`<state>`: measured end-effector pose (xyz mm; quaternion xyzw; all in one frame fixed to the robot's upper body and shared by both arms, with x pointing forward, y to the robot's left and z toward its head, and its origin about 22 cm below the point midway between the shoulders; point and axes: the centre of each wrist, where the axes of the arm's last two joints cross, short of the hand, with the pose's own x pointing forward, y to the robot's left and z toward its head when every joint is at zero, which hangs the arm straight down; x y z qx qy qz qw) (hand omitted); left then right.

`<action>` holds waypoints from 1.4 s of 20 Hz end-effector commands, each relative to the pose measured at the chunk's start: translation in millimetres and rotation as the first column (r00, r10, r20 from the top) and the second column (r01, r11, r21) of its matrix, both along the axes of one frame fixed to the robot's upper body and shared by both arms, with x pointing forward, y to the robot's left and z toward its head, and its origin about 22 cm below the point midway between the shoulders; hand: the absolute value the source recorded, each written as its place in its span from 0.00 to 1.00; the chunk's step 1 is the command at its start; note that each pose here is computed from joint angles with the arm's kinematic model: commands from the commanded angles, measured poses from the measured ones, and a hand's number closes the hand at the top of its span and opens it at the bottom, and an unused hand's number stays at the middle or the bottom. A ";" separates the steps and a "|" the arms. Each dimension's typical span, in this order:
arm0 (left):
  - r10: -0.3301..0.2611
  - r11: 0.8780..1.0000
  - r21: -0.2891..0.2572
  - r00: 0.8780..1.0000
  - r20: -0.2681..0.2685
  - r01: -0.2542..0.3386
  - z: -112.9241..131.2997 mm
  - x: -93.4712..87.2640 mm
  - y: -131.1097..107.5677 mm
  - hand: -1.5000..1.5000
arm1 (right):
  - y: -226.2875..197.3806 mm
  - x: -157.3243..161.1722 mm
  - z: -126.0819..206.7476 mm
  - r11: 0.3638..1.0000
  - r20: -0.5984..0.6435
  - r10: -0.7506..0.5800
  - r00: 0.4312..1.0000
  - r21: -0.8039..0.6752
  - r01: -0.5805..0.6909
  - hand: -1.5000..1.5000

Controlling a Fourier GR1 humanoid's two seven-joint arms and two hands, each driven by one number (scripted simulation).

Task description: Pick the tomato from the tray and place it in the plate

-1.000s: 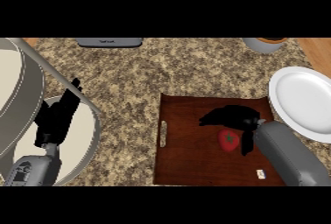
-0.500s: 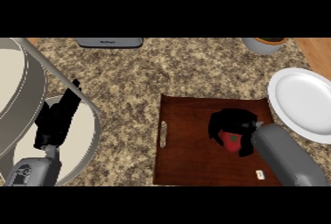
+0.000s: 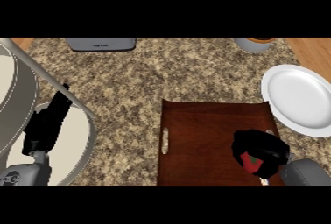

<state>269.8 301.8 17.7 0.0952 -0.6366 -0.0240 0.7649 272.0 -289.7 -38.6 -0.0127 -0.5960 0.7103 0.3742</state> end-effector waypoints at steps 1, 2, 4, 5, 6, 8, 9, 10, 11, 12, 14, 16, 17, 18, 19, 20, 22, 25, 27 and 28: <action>0.009 1.000 -0.010 1.000 0.007 -0.009 -3.0 -0.4 0.2 0.50 | -39.5 -43.0 12.3 0.994 0.127 -0.112 0.986 0.033 0.108 1.00; 0.018 1.000 0.007 1.000 -0.001 -0.018 0.6 -5.3 -0.3 0.50 | -34.7 -52.1 15.7 0.986 0.152 -0.153 0.976 0.091 0.140 1.00; 0.024 1.000 -0.006 1.000 0.008 -0.024 -2.0 3.6 -3.1 0.50 | -52.1 -46.3 41.1 0.964 0.239 -0.200 0.950 0.222 0.147 1.00; 0.024 1.000 -0.001 1.000 0.003 -0.024 4.1 1.5 5.8 0.50 | -57.9 -46.8 49.3 0.945 0.273 -0.258 0.927 0.272 0.183 1.00; 0.036 0.999 -0.008 0.999 0.002 -0.036 -4.8 -3.6 10.8 0.50 | -56.7 -50.7 55.5 0.924 0.313 -0.293 0.903 0.336 0.184 1.00; 0.011 1.000 -0.004 1.000 -0.003 -0.011 -1.0 -3.5 3.9 0.50 | -58.3 -49.5 63.5 0.859 0.361 -0.436 0.824 0.442 0.260 1.00; 0.025 1.000 0.001 1.000 0.011 -0.025 11.0 -1.1 16.1 0.50 | -68.9 -59.9 76.1 0.852 0.385 -0.450 0.806 0.456 0.258 1.00; 0.015 1.000 -0.009 1.000 0.013 -0.015 -5.5 -7.4 7.8 0.50 | -71.1 -60.3 79.8 0.819 0.391 -0.510 0.766 0.492 0.295 1.00; 0.007 1.000 -0.007 1.000 -0.005 -0.007 -12.1 -11.3 8.3 0.50 | -83.9 -72.5 86.7 0.808 0.383 -0.533 0.754 0.496 0.319 1.00; 0.010 1.000 -0.003 1.000 0.015 -0.010 3.3 2.8 -0.4 0.50 | -82.2 -70.6 92.7 0.773 0.380 -0.582 0.719 0.533 0.344 1.00; -0.009 1.000 -0.010 1.000 0.005 0.009 1.0 -1.9 1.0 0.50 | -96.6 -78.4 99.7 0.730 0.336 -0.638 0.693 0.548 0.407 1.00; -0.028 0.999 -0.018 1.000 0.005 0.028 -9.1 10.9 -7.0 0.50 | -110.2 -62.7 116.8 0.678 0.241 -0.667 0.705 0.589 0.439 1.00; -0.020 1.000 0.004 1.000 0.014 0.020 -8.0 3.3 7.1 0.50 | -106.3 -70.8 115.6 0.655 0.228 -0.691 0.686 0.599 0.461 1.00; -0.033 0.999 -0.005 0.999 0.026 0.033 1.5 11.2 -22.8 0.50 | -108.7 -54.3 124.2 0.631 0.201 -0.719 0.665 0.589 0.505 1.00; -0.018 1.000 0.000 0.999 0.027 0.018 -7.9 3.3 -0.8 0.50 | -131.6 -68.3 120.6 0.620 0.212 -0.737 0.642 0.590 0.517 1.00; -0.033 0.999 -0.017 0.999 0.019 0.033 6.1 27.4 -7.4 0.50 | -134.7 -41.4 114.4 0.594 0.168 -0.746 0.645 0.606 0.529 1.00; -0.046 0.999 -0.012 0.999 0.025 0.046 -0.7 11.4 -10.5 0.50 | -156.1 -42.8 120.4 0.567 0.155 -0.767 0.623 0.618 0.544 1.00; -0.036 0.999 -0.008 0.999 0.018 0.036 -9.2 6.6 3.1 0.50 | -148.6 -1.5 131.6 0.548 0.157 -0.794 0.587 0.601 0.581 1.00; -0.060 0.998 -0.017 0.998 0.025 0.060 5.2 19.2 -15.2 0.50 | -186.2 -5.0 120.5 0.522 0.138 -0.813 0.565 0.604 0.603 1.00; -0.062 0.998 -0.007 0.997 0.037 0.062 11.2 23.7 -23.9 0.50 | -192.6 2.0 123.2 0.524 0.158 -0.816 0.556 0.607 0.597 1.00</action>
